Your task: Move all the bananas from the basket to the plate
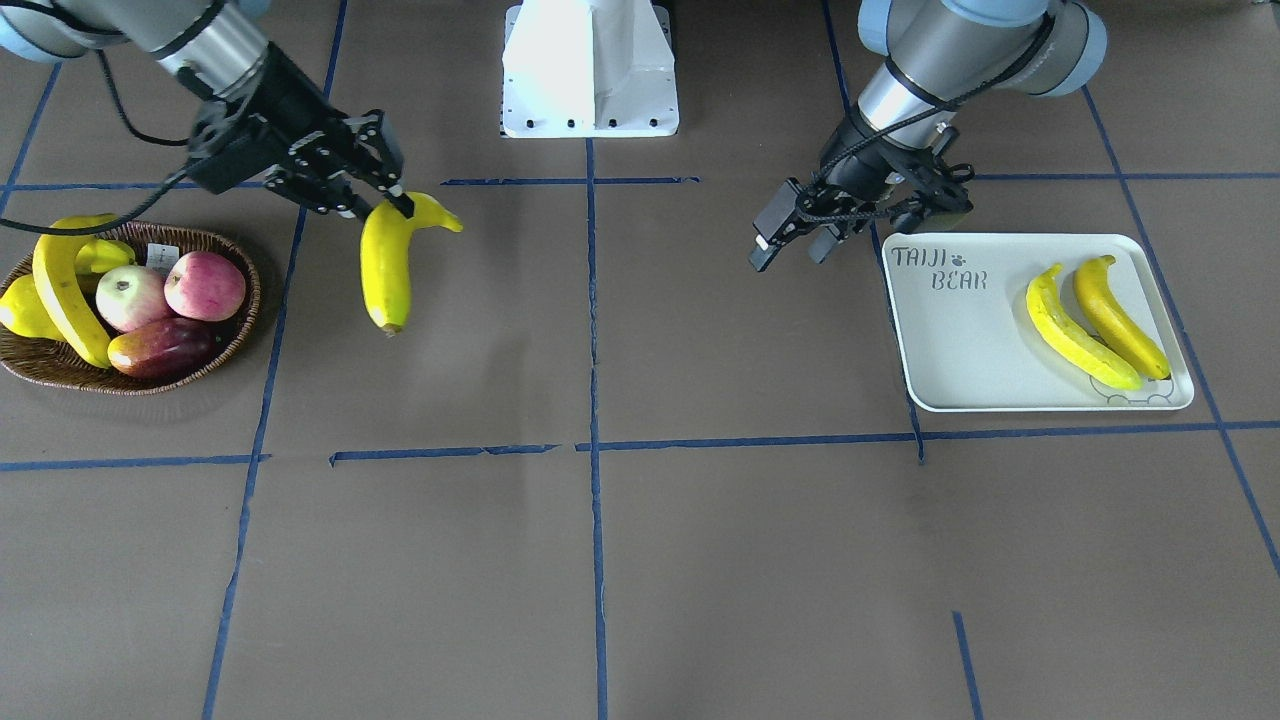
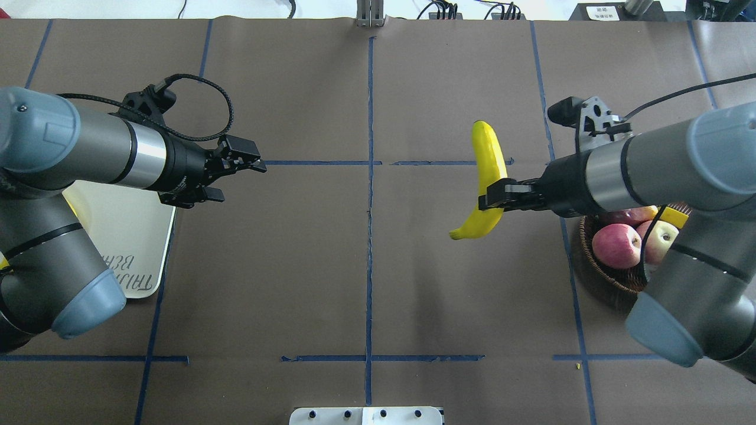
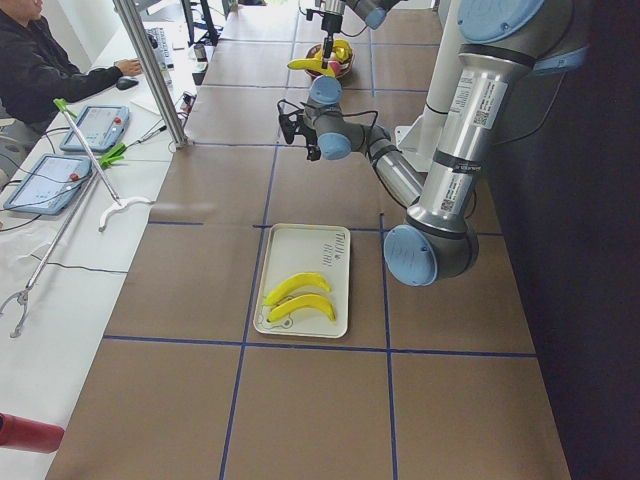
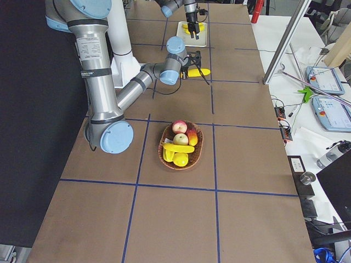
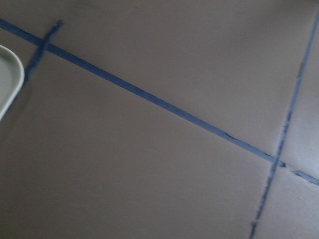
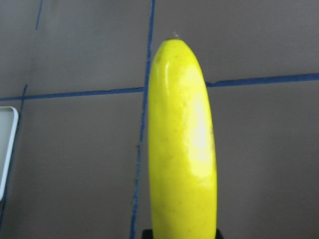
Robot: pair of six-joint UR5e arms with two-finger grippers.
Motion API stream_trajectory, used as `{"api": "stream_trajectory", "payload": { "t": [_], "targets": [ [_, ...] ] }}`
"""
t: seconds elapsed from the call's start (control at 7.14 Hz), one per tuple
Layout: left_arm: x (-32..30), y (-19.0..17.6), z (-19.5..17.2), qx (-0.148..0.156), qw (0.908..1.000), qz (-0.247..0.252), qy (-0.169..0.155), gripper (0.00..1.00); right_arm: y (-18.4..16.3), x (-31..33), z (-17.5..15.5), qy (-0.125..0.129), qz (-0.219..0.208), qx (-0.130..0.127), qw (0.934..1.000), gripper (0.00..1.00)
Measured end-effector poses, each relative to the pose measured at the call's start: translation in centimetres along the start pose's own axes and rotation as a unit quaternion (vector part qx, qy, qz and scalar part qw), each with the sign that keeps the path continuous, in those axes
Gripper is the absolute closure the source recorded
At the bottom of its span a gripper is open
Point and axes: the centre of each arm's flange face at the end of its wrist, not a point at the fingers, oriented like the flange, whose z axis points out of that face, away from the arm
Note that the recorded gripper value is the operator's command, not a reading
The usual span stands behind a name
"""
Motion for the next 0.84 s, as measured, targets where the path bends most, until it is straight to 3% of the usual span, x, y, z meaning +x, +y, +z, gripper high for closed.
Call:
{"api": "stream_trajectory", "payload": {
  "t": [0.28,0.84],
  "targets": [
    [4.0,2.3,-0.4,-0.025,0.9978,-0.008,0.062,0.04,3.1,-5.6,3.2,-0.012,-0.003,-0.001,0.9999,0.99],
    [8.9,6.7,1.8,-0.066,0.9928,0.032,0.095,0.05,5.0,-13.3,4.1,-0.019,-0.016,-0.023,0.9994,0.99]
  ]
}}
